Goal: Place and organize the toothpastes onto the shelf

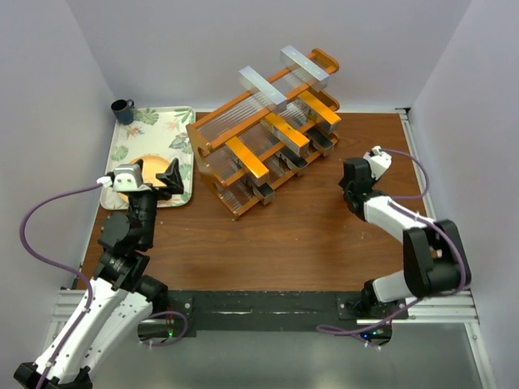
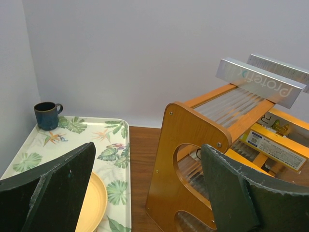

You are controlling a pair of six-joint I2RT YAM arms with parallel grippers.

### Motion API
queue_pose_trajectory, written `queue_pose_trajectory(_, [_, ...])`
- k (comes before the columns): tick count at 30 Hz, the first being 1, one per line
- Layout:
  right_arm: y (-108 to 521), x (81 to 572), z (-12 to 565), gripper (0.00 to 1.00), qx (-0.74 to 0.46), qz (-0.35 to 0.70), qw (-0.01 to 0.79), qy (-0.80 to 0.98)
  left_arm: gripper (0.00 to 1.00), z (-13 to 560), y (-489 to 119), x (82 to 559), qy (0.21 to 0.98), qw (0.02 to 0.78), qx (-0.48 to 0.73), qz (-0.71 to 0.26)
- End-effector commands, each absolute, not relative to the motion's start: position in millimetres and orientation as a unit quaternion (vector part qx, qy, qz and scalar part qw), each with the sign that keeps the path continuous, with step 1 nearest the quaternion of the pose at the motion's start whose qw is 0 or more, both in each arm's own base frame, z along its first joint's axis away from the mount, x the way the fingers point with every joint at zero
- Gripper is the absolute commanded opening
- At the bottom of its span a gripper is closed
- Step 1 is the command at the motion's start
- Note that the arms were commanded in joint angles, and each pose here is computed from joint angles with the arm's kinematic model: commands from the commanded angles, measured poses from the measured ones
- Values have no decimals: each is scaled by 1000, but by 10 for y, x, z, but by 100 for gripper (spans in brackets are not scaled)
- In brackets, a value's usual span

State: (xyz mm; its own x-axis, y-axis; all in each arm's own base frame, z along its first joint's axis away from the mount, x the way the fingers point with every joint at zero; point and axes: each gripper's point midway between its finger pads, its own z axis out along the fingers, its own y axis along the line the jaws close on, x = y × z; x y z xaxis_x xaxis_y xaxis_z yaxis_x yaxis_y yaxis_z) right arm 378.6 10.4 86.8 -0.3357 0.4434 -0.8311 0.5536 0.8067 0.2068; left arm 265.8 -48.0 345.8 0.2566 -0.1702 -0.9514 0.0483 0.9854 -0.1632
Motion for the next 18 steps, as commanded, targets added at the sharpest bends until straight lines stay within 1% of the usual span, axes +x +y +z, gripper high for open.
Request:
queue_pose_trajectory(1, [-68,3652,1520,31,290,-72,552,779,95,3513,-479,2646,595,798,-55,-78])
queue_pose_trajectory(6, [-54,3503,2098,30,236,-56,593,768,95,3511,-465,2646,595,798,-58,-75])
queue_pose_trajectory(10, [109,3410,2548,30,178,-15,613,769,95,3514,-463,2645,595,798,-57,-75])
queue_pose_trajectory(13, [300,3401,2875,28,130,26,630,765,95,3514,-460,2646,595,798,-57,-74])
queue_pose_trajectory(14, [400,3399,2954,25,110,46,632,766,95,3507,-461,2649,596,798,-56,-73])
queue_pose_trajectory(15, [454,3403,3133,25,95,55,642,759,95,3507,-461,2649,596,798,-56,-73])
queue_pose_trajectory(17, [613,3399,3244,24,65,72,641,762,95,3507,-461,2649,596,798,-56,-73])
queue_pose_trajectory(18, [687,3391,3431,24,47,81,652,753,95,3507,-457,2650,596,798,-57,-72])
